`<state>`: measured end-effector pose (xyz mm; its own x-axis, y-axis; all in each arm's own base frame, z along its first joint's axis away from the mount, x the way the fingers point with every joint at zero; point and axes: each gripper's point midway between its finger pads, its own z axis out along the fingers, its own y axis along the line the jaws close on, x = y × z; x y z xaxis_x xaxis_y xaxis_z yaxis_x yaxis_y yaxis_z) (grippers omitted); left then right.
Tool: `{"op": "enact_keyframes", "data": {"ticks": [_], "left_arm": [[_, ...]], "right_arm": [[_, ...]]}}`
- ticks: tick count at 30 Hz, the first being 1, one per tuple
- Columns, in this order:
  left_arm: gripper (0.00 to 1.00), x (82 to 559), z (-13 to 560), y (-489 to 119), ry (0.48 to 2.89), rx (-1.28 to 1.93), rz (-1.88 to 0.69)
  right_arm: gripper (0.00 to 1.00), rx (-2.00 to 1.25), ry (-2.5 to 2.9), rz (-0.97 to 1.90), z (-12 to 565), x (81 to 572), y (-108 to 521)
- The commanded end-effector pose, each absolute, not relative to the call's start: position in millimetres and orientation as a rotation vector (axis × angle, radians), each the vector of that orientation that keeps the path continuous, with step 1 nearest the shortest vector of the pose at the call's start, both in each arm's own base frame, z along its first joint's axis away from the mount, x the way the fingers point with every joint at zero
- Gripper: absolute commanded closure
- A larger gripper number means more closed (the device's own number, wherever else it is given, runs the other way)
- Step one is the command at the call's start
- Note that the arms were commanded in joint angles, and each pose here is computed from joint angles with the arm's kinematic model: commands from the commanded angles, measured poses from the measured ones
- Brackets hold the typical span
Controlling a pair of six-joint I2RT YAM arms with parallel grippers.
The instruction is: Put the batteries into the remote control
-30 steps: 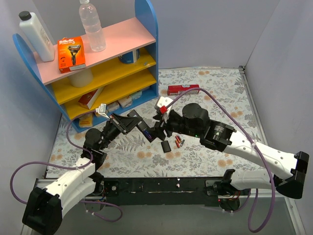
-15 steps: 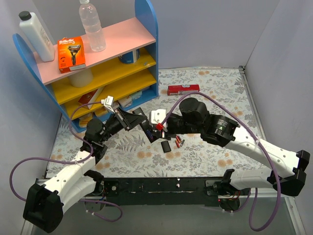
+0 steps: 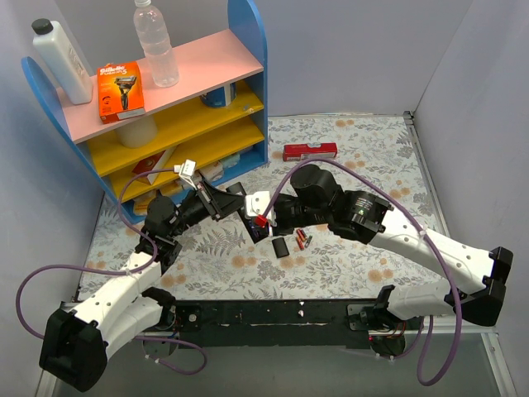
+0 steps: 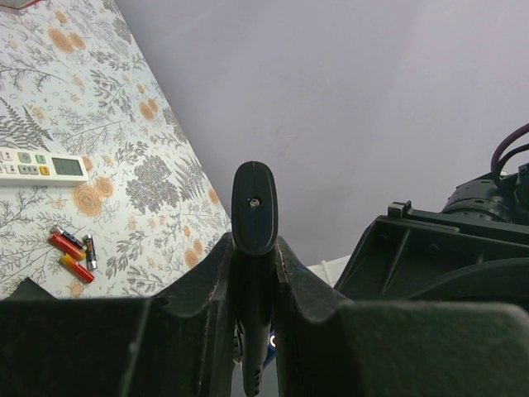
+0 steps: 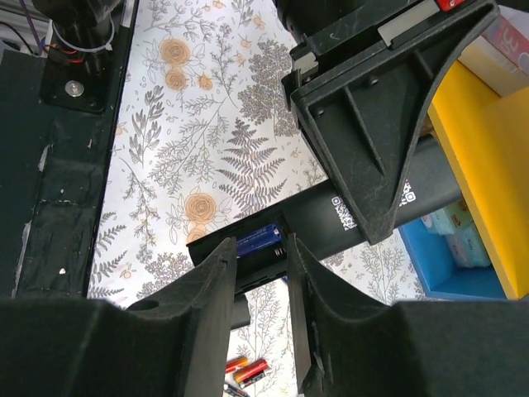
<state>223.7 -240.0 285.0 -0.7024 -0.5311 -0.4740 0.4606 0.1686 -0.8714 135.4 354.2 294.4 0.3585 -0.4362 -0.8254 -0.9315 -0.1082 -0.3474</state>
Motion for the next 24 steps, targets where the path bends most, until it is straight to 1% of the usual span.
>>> {"op": "enact_keyframes", "data": {"ticks": [1,19,24], "left_arm": [[1.00,219,308,-242,1.631,0.004,-1.655],[1.00,216,313,-247,1.626,0.070,-1.671],[1.00,214,314,-247,1.616,0.083,-1.677]], "right_arm": [[0.64,-1.690,1.144,0.703,319,134,362],[0.68,-1.712,1.163,0.710,309,136,369],[0.69,-1.741,1.189,0.701,299,137,370]]}}
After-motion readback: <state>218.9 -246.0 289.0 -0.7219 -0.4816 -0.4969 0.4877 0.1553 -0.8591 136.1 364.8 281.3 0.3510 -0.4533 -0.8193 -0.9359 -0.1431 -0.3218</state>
